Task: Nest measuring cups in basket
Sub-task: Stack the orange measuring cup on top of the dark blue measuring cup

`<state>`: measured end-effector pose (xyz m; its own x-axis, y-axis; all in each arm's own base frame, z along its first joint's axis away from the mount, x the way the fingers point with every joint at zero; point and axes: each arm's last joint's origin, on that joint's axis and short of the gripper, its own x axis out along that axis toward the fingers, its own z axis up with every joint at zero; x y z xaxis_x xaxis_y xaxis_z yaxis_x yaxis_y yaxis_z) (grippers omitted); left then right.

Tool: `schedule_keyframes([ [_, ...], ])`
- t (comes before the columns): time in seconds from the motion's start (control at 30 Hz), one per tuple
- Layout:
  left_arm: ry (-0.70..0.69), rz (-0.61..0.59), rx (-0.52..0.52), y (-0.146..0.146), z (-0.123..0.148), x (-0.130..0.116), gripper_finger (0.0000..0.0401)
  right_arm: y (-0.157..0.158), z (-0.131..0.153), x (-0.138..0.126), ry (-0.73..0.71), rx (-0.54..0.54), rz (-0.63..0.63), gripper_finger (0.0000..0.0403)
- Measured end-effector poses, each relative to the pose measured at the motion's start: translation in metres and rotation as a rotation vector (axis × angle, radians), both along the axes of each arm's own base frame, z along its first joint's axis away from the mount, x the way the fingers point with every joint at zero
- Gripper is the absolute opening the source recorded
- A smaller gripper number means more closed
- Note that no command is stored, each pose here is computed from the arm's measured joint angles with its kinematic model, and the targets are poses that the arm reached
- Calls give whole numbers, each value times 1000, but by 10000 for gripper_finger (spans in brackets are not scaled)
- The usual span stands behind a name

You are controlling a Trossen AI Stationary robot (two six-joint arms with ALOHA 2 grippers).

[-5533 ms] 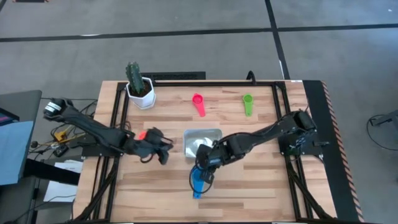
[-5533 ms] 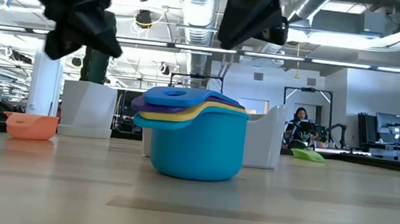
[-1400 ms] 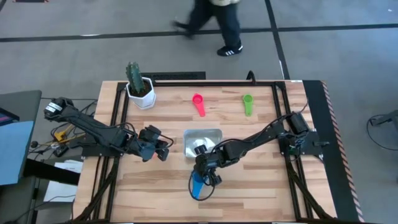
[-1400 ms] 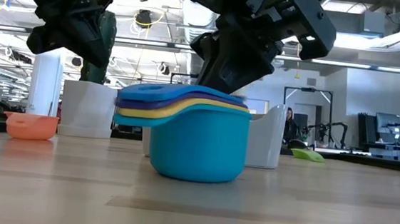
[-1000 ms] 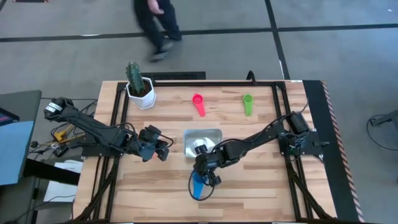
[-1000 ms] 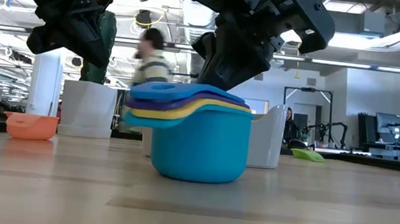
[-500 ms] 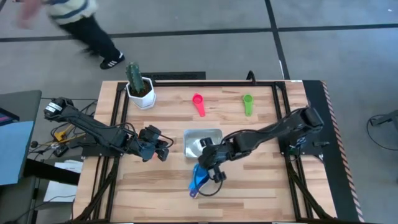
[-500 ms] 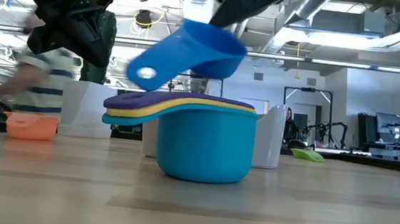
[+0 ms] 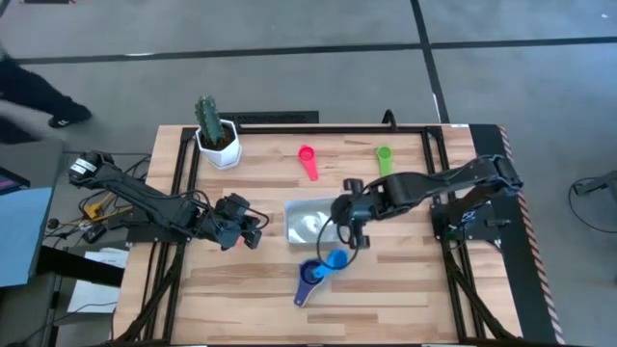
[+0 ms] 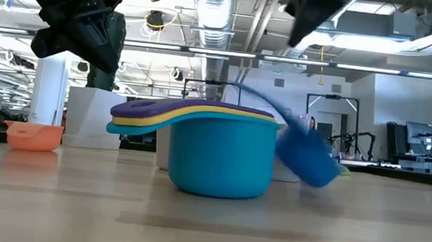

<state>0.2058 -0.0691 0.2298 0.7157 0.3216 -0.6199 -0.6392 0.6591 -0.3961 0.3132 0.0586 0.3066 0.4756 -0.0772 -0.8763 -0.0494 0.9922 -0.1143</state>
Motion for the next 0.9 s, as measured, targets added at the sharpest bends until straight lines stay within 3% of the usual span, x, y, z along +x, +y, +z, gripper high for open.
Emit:
schedule_keyframes([
  [0.17,1,-2,-2,0,0,0,29,12,-8,-14,54,122,-24,14],
  [0.4,15,21,0,3,-1,-1,29,43,-45,-17,13,274,-86,9],
  [0.67,217,360,-160,33,-22,-21,30,42,-50,-16,-58,338,-401,26],
  [0.9,371,594,-202,53,-28,-39,31,42,-50,-17,-56,392,-512,36],
])
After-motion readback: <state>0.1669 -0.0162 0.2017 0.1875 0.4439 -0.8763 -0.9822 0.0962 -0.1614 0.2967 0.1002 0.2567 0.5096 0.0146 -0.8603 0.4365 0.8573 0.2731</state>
